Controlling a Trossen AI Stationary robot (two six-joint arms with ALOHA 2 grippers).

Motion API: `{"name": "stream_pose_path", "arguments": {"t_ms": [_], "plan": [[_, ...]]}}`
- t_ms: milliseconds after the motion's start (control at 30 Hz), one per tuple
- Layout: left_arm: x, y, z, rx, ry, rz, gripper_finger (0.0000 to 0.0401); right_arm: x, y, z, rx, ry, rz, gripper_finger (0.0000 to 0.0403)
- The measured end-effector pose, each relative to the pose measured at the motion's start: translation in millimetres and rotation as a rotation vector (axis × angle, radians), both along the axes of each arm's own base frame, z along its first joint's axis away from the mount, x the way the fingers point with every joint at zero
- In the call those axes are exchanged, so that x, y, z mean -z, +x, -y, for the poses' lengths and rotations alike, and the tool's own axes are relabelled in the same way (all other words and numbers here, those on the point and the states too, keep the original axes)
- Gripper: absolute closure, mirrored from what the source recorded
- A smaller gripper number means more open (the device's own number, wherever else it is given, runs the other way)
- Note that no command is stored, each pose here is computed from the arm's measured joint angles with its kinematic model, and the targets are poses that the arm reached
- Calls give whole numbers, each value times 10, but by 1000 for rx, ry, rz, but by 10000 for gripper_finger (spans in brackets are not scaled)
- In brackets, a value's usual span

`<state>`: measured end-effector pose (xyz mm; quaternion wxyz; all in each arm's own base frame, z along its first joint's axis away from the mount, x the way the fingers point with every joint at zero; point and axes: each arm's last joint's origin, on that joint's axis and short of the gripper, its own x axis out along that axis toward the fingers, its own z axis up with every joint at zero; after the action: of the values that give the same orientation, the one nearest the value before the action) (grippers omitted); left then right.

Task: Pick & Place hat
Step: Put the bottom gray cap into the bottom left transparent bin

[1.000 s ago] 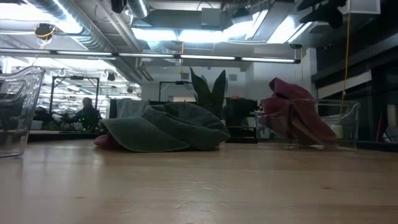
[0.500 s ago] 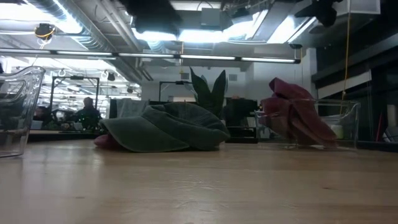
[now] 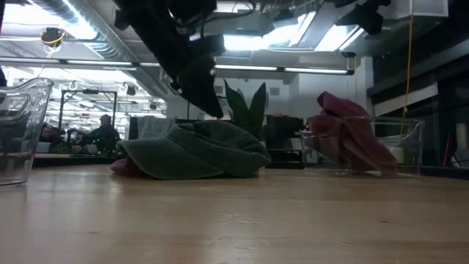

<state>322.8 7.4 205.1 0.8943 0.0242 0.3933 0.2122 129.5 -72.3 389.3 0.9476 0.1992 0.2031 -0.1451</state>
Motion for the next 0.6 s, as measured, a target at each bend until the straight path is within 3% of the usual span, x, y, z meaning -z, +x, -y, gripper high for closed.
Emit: {"name": "stream_pose_path", "arguments": {"t_ms": [300, 600], "plan": [[319, 116, -219, -56, 72, -92, 191, 45, 256, -9, -50, 4, -12, 188], [652, 254, -396, -38, 18, -106, 191, 111, 397, -39, -73, 24, -51, 188]]}}
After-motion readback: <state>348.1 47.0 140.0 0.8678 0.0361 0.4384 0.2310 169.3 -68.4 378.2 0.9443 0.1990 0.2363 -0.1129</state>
